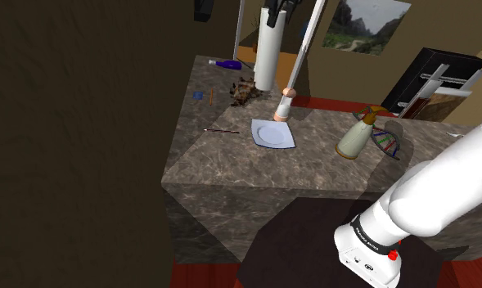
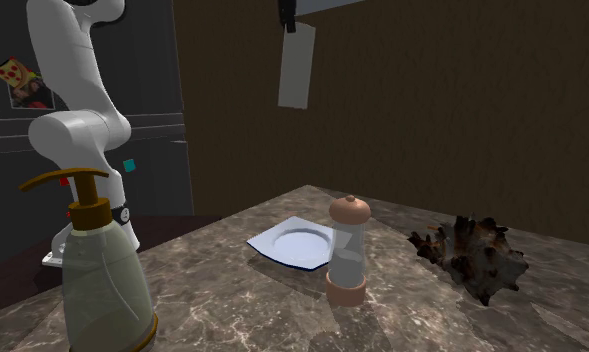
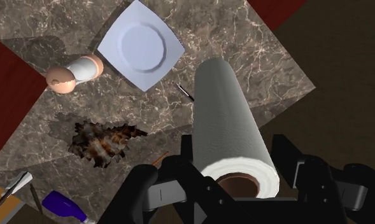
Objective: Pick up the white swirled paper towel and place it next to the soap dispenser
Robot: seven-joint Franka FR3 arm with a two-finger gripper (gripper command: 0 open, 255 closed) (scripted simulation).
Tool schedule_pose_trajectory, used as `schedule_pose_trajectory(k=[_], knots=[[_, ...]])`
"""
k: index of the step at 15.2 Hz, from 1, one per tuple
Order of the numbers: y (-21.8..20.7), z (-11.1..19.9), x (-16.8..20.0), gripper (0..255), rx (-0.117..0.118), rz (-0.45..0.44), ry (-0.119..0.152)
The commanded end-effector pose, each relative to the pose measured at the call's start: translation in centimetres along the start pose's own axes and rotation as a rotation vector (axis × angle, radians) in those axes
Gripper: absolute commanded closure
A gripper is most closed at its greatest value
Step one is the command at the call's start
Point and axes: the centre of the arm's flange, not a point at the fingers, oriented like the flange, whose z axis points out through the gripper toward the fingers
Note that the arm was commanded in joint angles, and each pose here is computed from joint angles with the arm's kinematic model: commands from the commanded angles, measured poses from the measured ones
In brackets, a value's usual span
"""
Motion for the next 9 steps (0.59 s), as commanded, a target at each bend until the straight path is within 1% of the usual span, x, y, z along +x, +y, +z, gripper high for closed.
schedule_pose_trajectory(k=[1, 9], knots=[[0.9, -0.3, -0.9, 255, 0.000, 0.000, 0.000], [7.8, -0.7, -8.9, 255, 0.000, 0.000, 0.000]])
